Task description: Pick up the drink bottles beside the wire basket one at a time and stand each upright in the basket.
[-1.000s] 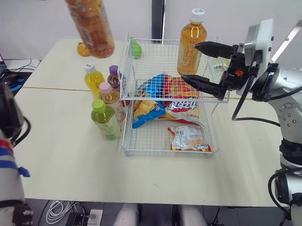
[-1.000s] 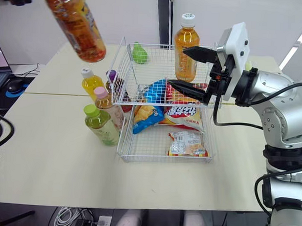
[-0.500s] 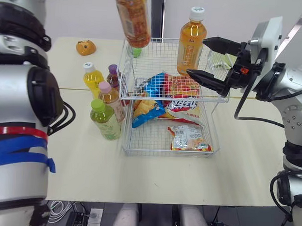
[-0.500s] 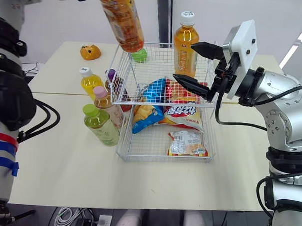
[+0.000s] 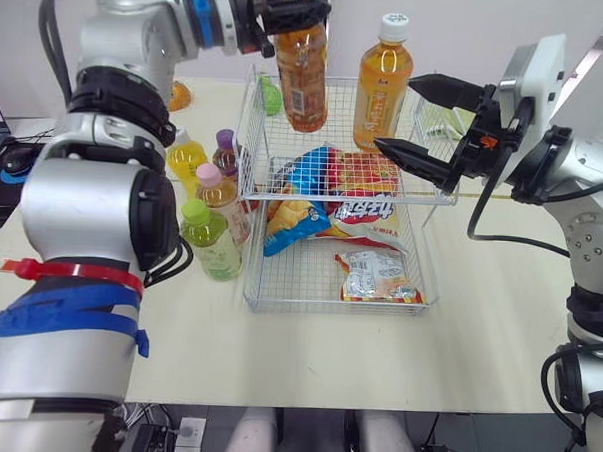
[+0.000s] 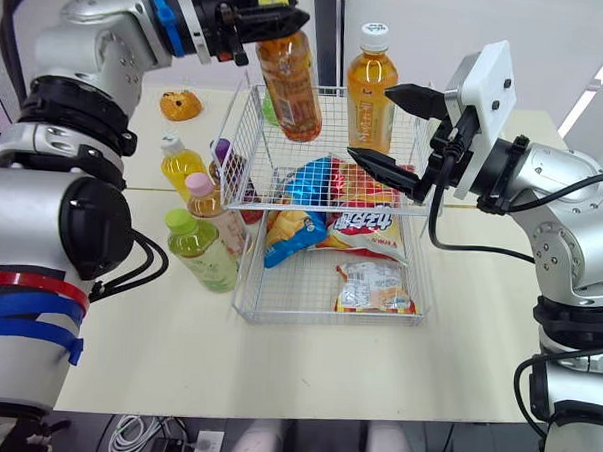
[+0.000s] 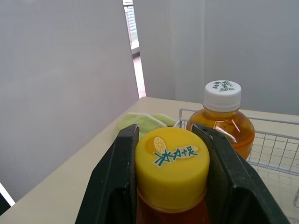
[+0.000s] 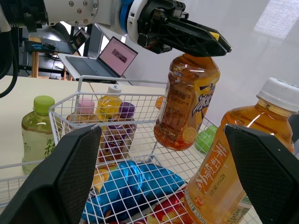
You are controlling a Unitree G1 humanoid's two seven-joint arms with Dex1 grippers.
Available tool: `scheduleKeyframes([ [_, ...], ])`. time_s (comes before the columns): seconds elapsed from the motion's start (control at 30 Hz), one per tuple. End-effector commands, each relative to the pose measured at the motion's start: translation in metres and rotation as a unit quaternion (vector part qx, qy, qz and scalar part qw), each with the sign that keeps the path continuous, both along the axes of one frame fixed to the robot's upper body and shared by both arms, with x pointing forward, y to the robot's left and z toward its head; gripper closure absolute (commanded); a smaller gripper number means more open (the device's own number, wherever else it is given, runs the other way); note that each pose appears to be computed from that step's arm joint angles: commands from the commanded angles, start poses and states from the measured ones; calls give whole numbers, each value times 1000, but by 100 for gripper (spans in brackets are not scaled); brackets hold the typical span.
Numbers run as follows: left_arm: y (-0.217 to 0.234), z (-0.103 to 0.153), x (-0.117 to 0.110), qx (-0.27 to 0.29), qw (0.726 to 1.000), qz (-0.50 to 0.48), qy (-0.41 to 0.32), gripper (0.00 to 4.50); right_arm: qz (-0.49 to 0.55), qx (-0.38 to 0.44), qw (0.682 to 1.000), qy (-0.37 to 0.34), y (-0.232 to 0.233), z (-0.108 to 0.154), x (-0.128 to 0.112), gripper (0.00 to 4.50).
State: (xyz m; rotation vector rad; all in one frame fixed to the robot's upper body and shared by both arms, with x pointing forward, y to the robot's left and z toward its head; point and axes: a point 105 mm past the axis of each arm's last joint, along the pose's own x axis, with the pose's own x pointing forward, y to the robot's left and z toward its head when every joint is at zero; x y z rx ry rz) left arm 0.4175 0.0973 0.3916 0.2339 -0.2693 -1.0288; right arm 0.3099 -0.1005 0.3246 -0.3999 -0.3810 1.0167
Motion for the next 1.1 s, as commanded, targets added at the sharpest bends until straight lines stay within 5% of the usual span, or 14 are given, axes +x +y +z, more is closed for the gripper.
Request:
scheduleKeyframes([
  [0.03,-7,27,-10,-14,998,-8,-63,313,-8,2,999,-32,-4,12,-7,0],
  [0.8,-34,6,-10,-5,998,-53,-41,313,-16,1,999,-30,-6,12,-6,0],
  [1.1,-29,10,-12,-7,998,-55,-41,31,-13,1,1000,-29,-5,11,-5,0],
])
